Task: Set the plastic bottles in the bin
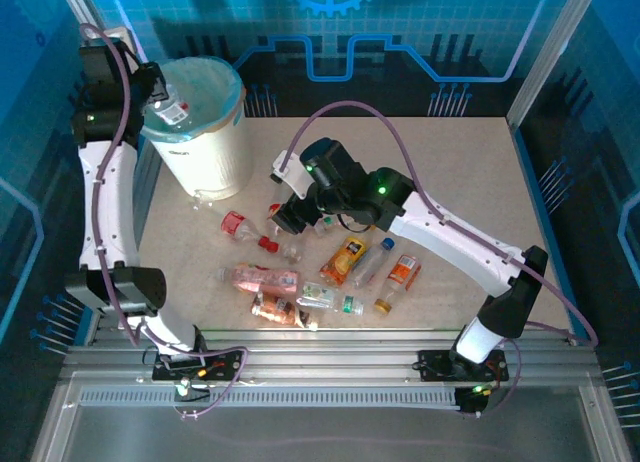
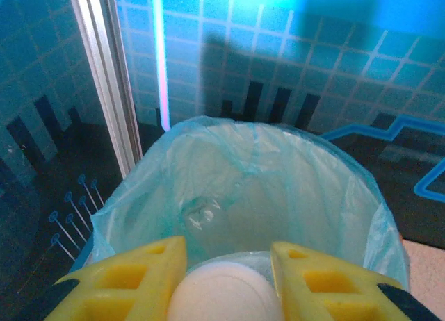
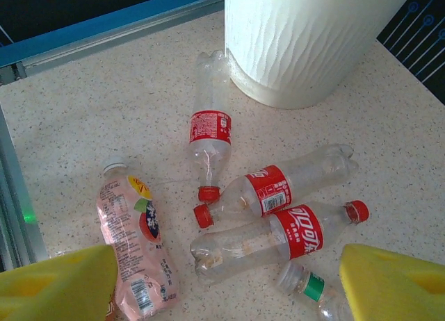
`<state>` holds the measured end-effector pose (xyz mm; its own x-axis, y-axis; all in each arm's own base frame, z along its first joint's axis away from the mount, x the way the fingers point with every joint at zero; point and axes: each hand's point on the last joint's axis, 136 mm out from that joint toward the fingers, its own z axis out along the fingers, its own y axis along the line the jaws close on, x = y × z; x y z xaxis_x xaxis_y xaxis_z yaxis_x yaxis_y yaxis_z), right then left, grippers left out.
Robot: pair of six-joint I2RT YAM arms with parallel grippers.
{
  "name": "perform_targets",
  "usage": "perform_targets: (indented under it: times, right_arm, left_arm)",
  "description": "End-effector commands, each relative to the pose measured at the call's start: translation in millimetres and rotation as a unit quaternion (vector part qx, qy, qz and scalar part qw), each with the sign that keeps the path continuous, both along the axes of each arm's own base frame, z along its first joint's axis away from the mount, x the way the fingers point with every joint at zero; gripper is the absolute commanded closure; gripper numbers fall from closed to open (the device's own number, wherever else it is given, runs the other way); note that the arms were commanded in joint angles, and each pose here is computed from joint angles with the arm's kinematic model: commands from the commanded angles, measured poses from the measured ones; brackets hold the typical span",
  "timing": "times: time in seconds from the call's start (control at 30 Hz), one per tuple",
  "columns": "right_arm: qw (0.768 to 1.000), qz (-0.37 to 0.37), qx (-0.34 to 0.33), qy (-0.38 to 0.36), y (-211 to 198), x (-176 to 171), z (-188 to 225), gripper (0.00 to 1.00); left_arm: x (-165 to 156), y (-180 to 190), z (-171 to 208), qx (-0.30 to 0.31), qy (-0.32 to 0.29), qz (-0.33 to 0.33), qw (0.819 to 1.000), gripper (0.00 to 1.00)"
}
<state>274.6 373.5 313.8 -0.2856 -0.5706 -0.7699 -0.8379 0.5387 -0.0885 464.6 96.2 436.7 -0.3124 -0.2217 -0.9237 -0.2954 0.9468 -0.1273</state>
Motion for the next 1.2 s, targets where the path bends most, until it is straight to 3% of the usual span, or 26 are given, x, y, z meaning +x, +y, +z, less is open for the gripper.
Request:
perform_targets:
  times: [0.0, 0.17, 0.43, 0.77, 1.07, 1.17]
  right_arm:
    - [1.000, -0.003, 0.000, 0.014, 0, 2, -5, 0.16]
    - [1.000, -0.004, -0.008, 0.024, 0, 2, -8, 0.16]
    - [1.000, -0.007, -0.012, 0.028, -1, 0, -8, 0.16]
    - [0.999, -0.009, -0.015, 0.032, -3, -11, -7, 0.16]
    - [0.999, -0.014, -0.019, 0.030, -9, -18, -7, 0.16]
    - [0.999, -0.015, -0.019, 0.028, -10, -19, -7, 0.16]
  left_arm:
    - [11, -3, -24, 0.001, 0.030, -0.025, 0.999, 1.00]
    - [23, -8, -45, -0.014, 0.056, -0.044, 0.997, 0.99]
    - [24, -13, -57, -0.033, 0.080, -0.055, 0.995, 0.70]
    - [9, -17, -40, -0.030, 0.058, -0.056, 0.996, 0.60]
    - [6, -21, -38, -0.037, 0.054, -0.062, 0.996, 0.58]
    - [5, -21, -37, -0.037, 0.053, -0.063, 0.996, 0.48]
